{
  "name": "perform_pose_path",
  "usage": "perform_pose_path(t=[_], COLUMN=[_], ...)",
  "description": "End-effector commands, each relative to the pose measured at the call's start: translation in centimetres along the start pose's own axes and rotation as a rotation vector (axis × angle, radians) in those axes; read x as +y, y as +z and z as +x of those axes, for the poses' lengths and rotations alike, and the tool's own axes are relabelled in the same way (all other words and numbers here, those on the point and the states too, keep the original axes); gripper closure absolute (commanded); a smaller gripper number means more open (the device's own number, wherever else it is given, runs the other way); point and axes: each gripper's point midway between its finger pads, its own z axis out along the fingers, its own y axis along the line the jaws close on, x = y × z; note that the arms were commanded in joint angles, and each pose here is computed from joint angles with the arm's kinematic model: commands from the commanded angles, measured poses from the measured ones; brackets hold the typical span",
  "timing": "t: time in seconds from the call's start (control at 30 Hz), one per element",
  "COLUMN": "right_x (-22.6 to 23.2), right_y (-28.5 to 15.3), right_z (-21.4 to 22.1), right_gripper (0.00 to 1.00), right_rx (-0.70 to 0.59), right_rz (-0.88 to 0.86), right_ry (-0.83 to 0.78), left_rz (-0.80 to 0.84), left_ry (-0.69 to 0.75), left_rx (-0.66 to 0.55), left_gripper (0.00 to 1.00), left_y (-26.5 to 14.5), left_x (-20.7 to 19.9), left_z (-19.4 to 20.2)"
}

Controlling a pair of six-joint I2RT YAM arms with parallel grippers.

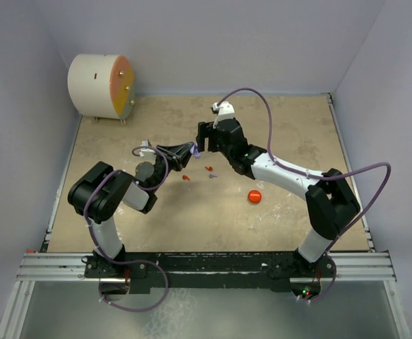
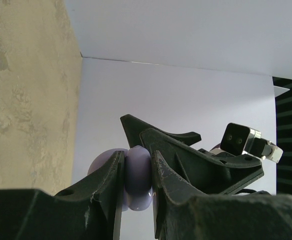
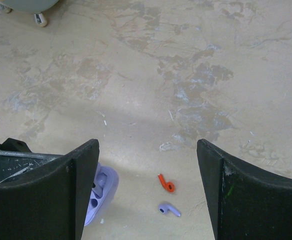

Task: Insert the wireless bluetooth earbuds into the charging case
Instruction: Adjust the earbud with the charging case.

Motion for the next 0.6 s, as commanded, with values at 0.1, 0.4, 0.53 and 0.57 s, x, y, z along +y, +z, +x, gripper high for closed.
perform_pose_path(t=[0.1, 0.4, 0.53, 0.57], right_x=[-0.29, -0.29, -0.49, -0.58], right_y=[-1.33, -1.52, -1.51, -1.53], right_z=[-0.41, -0.63, -0.81, -0.87], right_gripper=[0.19, 0.19, 0.19, 0.19], right_rx=[0.0, -0.005, -0.012, -0.015], right_rz=[0.006, 0.005, 0.018, 0.025], right_ry=[0.008, 0.01, 0.012, 0.016], left_rz=[0.155, 0.146, 0.147, 0.147], left_ry=[0.031, 0.043, 0.042, 0.041], left_rx=[0.021, 0.02, 0.02, 0.02], left_gripper=[1.0, 1.0, 1.0, 1.0], left_y=[0.38, 0.39, 0.44, 0.4], left_x=[-4.91, -4.88, -4.89, -4.9], left_z=[0.7, 0.73, 0.71, 0.71])
